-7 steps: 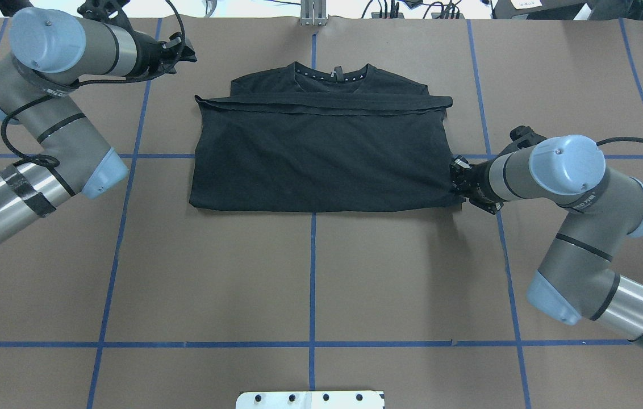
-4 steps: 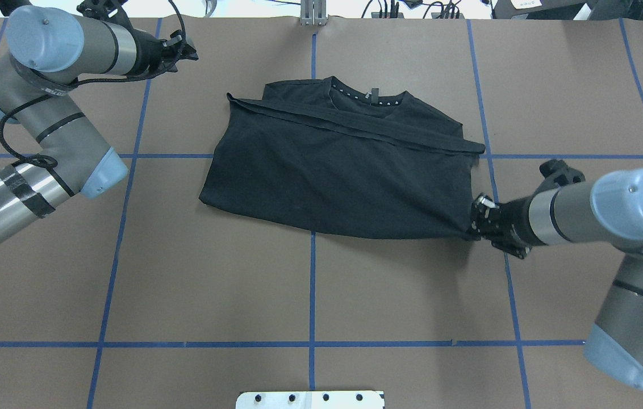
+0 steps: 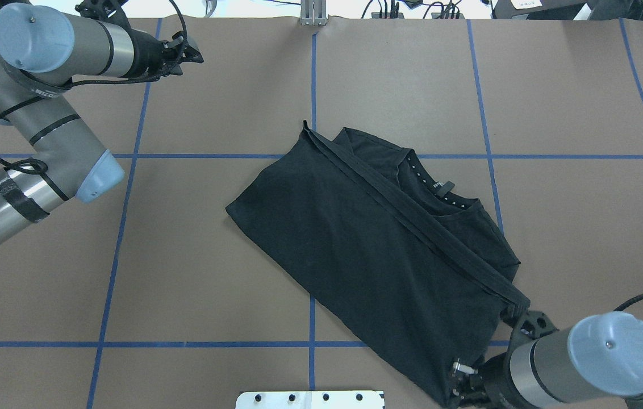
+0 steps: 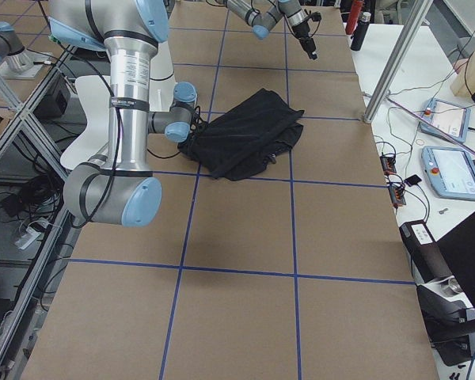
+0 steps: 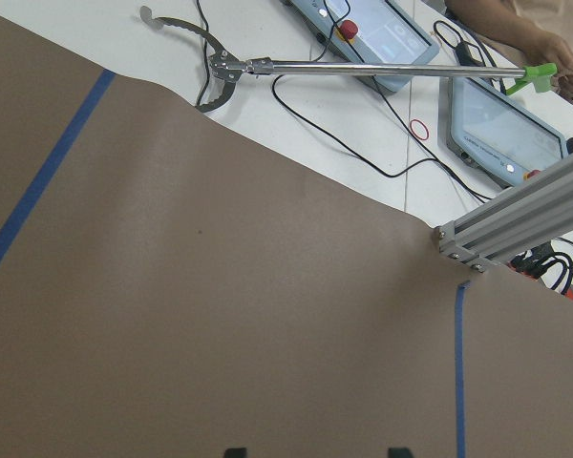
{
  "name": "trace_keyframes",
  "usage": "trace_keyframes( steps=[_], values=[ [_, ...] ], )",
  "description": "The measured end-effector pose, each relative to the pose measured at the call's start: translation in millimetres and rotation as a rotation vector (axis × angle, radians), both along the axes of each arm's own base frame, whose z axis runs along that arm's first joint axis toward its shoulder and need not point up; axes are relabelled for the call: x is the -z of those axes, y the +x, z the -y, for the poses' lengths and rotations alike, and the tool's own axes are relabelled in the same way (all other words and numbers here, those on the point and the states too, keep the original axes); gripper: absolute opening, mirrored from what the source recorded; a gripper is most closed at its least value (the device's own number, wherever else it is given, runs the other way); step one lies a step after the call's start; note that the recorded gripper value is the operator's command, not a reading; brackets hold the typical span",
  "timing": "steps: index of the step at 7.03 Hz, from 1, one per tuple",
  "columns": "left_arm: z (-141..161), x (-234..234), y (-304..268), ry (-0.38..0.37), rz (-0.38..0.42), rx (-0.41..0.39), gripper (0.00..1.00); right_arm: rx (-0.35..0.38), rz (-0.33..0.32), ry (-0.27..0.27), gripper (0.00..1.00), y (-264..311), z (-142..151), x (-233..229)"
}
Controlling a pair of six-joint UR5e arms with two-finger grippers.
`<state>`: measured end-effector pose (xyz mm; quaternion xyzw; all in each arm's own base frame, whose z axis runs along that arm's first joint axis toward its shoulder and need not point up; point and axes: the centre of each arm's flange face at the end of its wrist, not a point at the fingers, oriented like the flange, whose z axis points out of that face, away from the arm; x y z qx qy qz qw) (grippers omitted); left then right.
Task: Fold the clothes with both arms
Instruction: 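Reach the left gripper toward the shirt's side edge while the right gripper holds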
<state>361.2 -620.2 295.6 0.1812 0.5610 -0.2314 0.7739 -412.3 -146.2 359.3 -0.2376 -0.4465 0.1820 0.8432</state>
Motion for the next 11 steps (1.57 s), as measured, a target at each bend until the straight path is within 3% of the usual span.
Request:
trace_keyframes(
  steps=[1,3,5,7,9,10,11],
  values=[
    [-6.1,2.3,0.9,0.000,-0.012,-0.028,0.60,0.035,0.012,-0.005,1.00,-1.6,-15.2,6.5],
    [-35.6,14.4,21.8,-0.021,-0.028,-0.109,0.62,-0.010,0.038,-0.006,1.00,9.8,1.3,18.8],
    [-108.4,0.1,87.3,-0.084,0.007,-0.188,0.60,-0.125,0.055,0.000,1.00,29.6,47.6,26.0],
    [-167.4,-13.7,135.8,-0.147,0.115,-0.223,0.59,-0.175,0.050,0.002,1.00,33.3,69.7,23.0],
    [-190.6,-24.7,151.0,-0.173,0.165,-0.247,0.44,-0.187,0.049,0.002,1.00,33.5,75.2,22.2],
    [-193.5,-25.0,153.8,-0.177,0.169,-0.253,0.14,-0.192,0.049,0.002,1.00,34.6,76.9,22.4],
    [-194.5,-24.3,154.7,-0.177,0.169,-0.254,0.00,-0.197,0.051,0.003,1.00,36.1,78.9,23.2]
  ],
)
